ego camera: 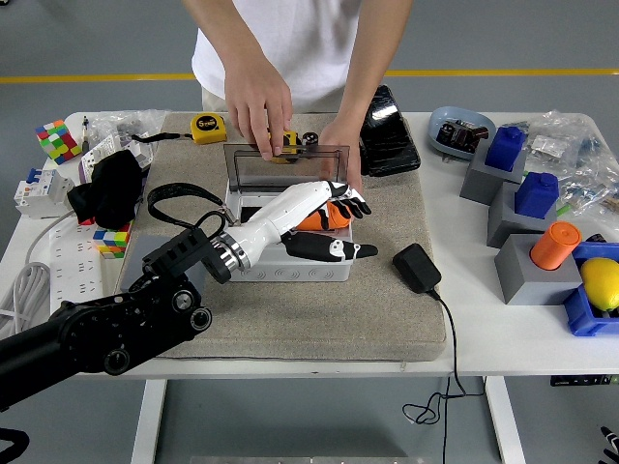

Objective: Fetch the battery,place it into the box,close the lid of the box

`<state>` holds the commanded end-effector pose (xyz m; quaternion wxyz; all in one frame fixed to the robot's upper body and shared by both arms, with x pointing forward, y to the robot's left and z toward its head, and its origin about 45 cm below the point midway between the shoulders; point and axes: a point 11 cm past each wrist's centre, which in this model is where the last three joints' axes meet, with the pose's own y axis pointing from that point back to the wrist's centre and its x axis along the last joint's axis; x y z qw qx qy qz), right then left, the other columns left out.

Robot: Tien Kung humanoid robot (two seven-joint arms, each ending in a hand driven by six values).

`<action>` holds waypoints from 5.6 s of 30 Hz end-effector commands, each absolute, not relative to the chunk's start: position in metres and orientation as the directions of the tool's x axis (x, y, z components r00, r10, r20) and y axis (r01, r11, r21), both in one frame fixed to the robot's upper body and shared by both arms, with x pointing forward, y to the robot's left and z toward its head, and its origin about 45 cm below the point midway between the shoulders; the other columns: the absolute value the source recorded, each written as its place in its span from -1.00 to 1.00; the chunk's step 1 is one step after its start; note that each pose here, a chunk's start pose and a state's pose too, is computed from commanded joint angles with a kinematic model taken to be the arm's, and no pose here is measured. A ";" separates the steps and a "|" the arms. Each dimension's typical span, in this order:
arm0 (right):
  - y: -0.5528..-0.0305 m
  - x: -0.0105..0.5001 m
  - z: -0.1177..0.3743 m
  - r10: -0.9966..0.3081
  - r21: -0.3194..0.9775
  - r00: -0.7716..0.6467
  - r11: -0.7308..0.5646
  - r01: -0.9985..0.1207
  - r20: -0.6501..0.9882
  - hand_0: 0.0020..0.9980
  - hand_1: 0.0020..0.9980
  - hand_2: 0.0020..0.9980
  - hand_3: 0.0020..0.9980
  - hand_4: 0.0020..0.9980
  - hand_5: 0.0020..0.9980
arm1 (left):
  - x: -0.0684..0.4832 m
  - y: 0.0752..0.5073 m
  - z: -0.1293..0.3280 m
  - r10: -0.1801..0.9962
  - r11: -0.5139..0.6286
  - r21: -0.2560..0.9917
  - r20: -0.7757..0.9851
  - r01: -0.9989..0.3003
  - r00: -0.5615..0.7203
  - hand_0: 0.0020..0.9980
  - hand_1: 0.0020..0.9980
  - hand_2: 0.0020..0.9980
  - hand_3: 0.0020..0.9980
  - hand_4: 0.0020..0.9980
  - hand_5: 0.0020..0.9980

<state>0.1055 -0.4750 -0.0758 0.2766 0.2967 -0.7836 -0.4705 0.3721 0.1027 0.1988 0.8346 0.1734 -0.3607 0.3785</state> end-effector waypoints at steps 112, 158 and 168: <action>-0.475 0.109 -0.075 -0.721 0.898 -0.679 0.381 -0.219 0.140 0.26 0.32 0.32 0.08 0.93 -0.12 | 0.360 0.164 0.212 0.574 0.490 0.056 0.730 -0.870 0.370 0.31 0.45 0.44 0.49 1.00 0.78; -0.478 0.121 -0.071 -0.717 0.896 -0.686 0.379 -0.231 0.126 0.26 0.32 0.32 0.08 0.93 -0.12 | 0.385 0.255 0.278 0.838 0.205 -0.186 0.541 -0.961 0.074 0.26 0.43 0.42 0.47 1.00 0.73; -0.481 0.123 -0.069 -0.713 0.897 -0.689 0.381 -0.226 0.130 0.26 0.32 0.32 0.08 0.93 -0.12 | 0.384 0.278 0.284 0.853 0.153 -0.207 0.521 -0.966 0.023 0.26 0.44 0.42 0.46 1.00 0.69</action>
